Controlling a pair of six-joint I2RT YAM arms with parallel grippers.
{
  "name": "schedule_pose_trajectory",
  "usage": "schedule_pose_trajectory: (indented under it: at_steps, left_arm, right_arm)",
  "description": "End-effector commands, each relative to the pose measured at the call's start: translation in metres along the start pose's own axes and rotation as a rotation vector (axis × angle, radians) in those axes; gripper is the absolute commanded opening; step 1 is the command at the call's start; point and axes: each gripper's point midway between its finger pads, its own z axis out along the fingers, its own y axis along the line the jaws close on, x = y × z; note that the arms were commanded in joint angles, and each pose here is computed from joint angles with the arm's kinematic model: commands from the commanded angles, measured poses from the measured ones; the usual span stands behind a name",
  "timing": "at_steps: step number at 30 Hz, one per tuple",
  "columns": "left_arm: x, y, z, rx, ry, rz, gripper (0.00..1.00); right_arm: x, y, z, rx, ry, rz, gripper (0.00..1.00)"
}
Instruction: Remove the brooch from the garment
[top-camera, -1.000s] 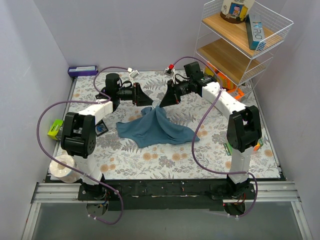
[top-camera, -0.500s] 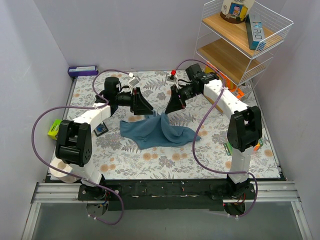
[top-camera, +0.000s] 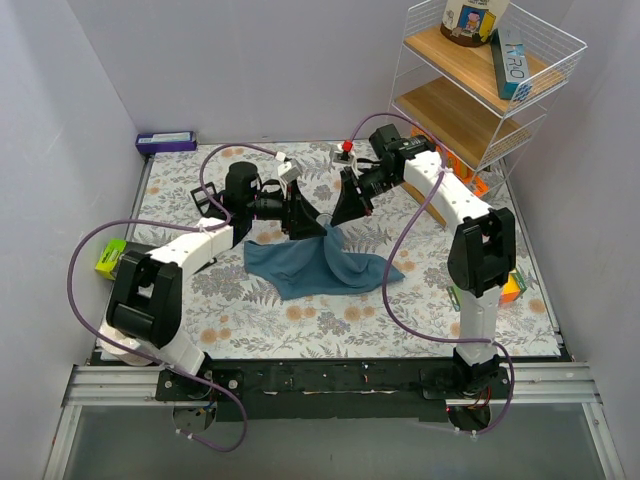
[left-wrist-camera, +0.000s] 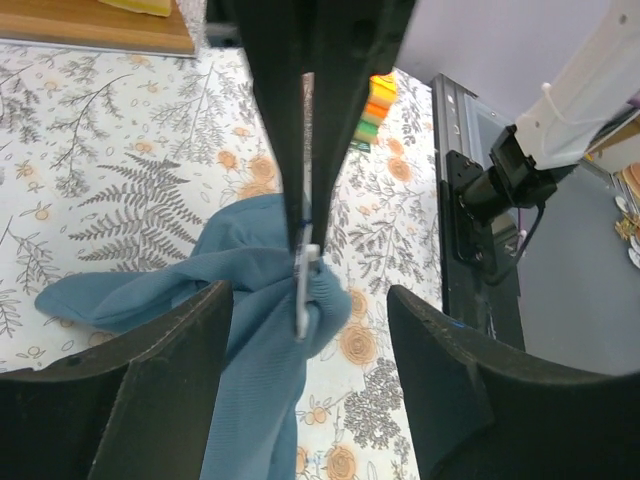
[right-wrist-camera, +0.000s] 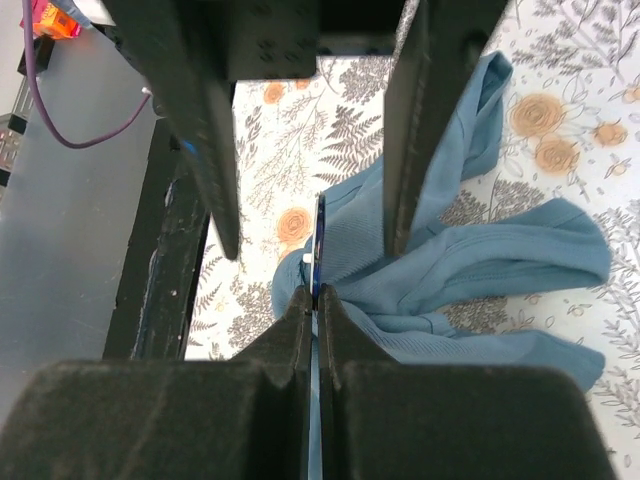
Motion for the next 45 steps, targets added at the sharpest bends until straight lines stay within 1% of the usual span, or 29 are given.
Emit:
schedule_pose_trajectory:
  at_steps: [1, 3, 4, 6, 7, 9, 11, 13, 16, 18, 27, 30, 35, 38, 44, 45]
  left_arm:
    - [-0.015, 0.018, 0.005, -0.026, -0.046, 0.007, 0.6]
    - [-0.019, 0.023, 0.006, -0.041, -0.035, 0.034, 0.58]
    - [-0.015, 0.025, 0.005, -0.046, -0.008, 0.033, 0.55]
    - [-0.028, 0.024, 0.002, -0.048, -0.006, 0.071, 0.54]
    - [-0.027, 0.024, -0.005, -0.052, 0.006, 0.057, 0.54]
    - [-0.036, 0.021, -0.015, -0.062, -0.008, 0.095, 0.54]
    - [-0.04, 0.025, -0.028, -0.079, -0.02, 0.109, 0.57]
    - [-0.034, 0.029, -0.034, -0.081, -0.009, 0.08, 0.58]
    - [-0.03, 0.026, -0.03, -0.011, -0.003, 0.047, 0.57]
    - [-0.029, 0.025, -0.026, 0.041, -0.003, 0.015, 0.55]
    - [-0.023, 0.021, -0.02, 0.134, 0.012, -0.031, 0.51]
    - [-0.02, 0.023, -0.018, 0.138, 0.017, -0.041, 0.49]
    - [-0.017, 0.023, -0.016, 0.157, 0.024, -0.06, 0.37]
    - [-0.015, 0.022, -0.014, 0.161, 0.027, -0.068, 0.33]
    - [-0.009, 0.022, -0.01, 0.168, 0.038, -0.094, 0.32]
    - [-0.009, 0.021, -0.01, 0.17, 0.039, -0.095, 0.3]
  right_arm:
    - [-0.017, 0.008, 0.0, -0.045, -0.032, -0.037, 0.01]
    - [-0.013, 0.006, 0.002, -0.046, -0.026, -0.038, 0.01]
    - [-0.013, 0.006, 0.005, -0.045, -0.019, -0.048, 0.01]
    - [-0.012, 0.006, 0.006, -0.04, -0.01, -0.057, 0.01]
    - [-0.012, 0.007, 0.008, -0.041, -0.01, -0.044, 0.01]
    - [-0.014, 0.006, 0.007, -0.025, -0.006, -0.06, 0.01]
    - [-0.016, 0.005, 0.005, -0.009, 0.005, -0.079, 0.01]
    - [-0.018, 0.004, 0.003, -0.003, 0.011, -0.096, 0.01]
    - [-0.019, 0.002, 0.004, -0.003, 0.01, -0.088, 0.01]
    - [-0.02, 0.002, 0.005, -0.006, 0.005, -0.08, 0.01]
    - [-0.015, -0.001, 0.007, -0.011, 0.001, -0.047, 0.01]
    - [-0.016, -0.001, 0.007, -0.008, -0.002, -0.047, 0.01]
    - [-0.016, -0.001, 0.008, -0.01, -0.003, -0.041, 0.01]
    - [-0.017, -0.001, 0.008, -0.011, -0.005, -0.041, 0.01]
    - [-0.018, -0.002, 0.008, -0.01, -0.008, -0.038, 0.01]
    - [-0.018, -0.001, 0.008, -0.01, -0.007, -0.036, 0.01]
